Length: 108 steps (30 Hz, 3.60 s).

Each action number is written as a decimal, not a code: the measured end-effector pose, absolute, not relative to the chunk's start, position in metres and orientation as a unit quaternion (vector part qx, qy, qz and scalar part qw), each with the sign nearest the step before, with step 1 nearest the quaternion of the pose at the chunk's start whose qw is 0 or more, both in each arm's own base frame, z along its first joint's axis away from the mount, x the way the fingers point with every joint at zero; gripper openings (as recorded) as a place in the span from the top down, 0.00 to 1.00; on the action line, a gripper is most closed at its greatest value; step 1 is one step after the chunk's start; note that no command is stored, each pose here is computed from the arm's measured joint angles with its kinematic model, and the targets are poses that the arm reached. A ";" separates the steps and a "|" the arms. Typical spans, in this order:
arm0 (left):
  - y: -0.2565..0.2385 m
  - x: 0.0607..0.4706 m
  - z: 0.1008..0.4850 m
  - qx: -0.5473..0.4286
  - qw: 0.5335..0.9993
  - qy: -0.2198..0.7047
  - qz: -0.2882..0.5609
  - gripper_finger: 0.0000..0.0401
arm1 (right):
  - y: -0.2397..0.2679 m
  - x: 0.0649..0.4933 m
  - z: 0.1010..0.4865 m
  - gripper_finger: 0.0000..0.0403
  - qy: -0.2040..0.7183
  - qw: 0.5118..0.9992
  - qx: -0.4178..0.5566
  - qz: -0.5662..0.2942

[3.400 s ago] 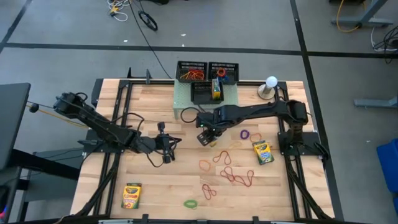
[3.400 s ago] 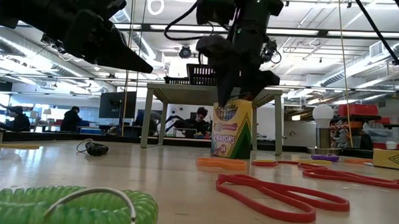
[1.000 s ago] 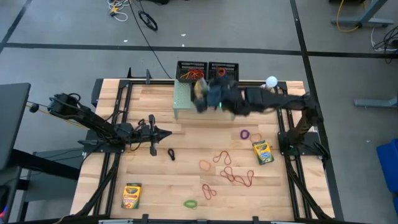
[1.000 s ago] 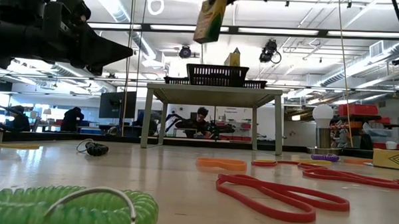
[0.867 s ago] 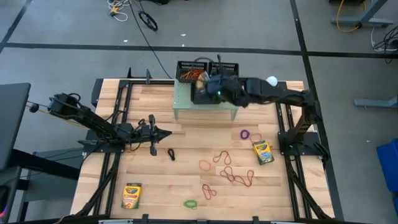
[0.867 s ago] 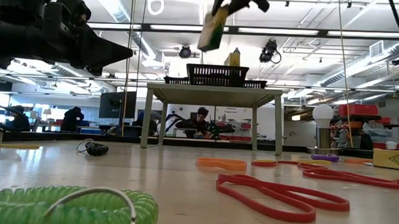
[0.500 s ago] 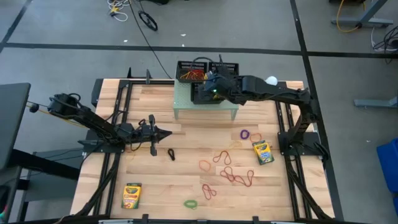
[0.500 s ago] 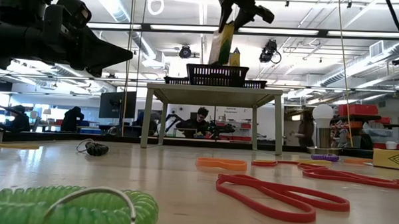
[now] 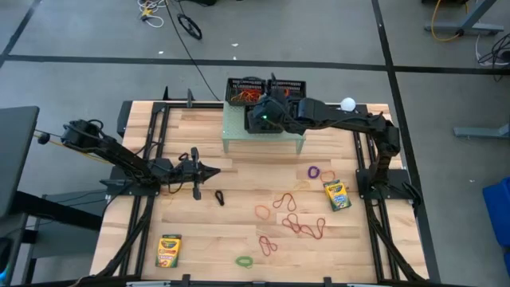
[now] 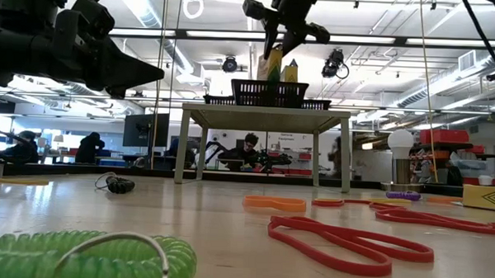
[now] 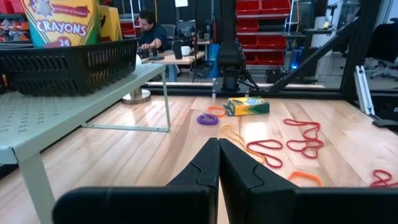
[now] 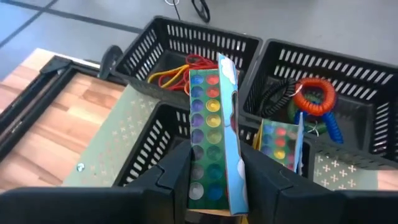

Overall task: Pick & Place Office Desk Supplies
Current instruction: Put the yellow crayon box into the bottom black bin

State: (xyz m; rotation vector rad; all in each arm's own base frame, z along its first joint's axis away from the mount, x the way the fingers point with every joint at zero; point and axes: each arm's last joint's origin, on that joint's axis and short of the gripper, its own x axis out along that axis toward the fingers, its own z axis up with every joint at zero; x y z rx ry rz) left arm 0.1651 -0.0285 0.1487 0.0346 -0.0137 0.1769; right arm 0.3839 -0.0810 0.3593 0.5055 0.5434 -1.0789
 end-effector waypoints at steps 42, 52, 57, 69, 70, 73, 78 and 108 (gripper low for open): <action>-0.028 0.165 0.147 0.013 0.996 0.003 0.088 0.98 | -0.087 0.388 0.364 0.52 0.304 0.829 0.143 -0.448; -0.028 0.165 0.146 0.014 0.996 0.006 0.089 0.98 | -0.103 0.385 0.365 0.51 0.350 0.851 0.150 -0.361; -0.028 0.165 0.146 0.014 0.996 0.006 0.089 0.98 | -0.101 0.386 0.366 0.43 0.360 0.857 0.124 -0.348; -0.028 0.165 0.146 0.014 0.996 0.006 0.089 0.98 | -0.102 0.385 0.352 0.45 0.388 0.839 0.097 -0.369; -0.028 0.165 0.146 0.014 0.996 0.006 0.089 0.98 | -0.102 0.385 0.350 0.47 0.390 0.837 0.096 -0.370; -0.028 0.165 0.146 0.015 0.996 0.007 0.088 0.98 | -0.102 0.384 0.348 0.51 0.396 0.832 0.096 -0.377; -0.028 0.165 0.145 0.015 0.996 0.009 0.088 0.98 | -0.102 0.384 0.348 0.60 0.390 0.829 0.108 -0.385; -0.028 0.165 0.144 0.009 0.996 0.016 0.089 0.98 | -0.095 0.376 0.363 0.76 0.327 0.798 0.225 -0.453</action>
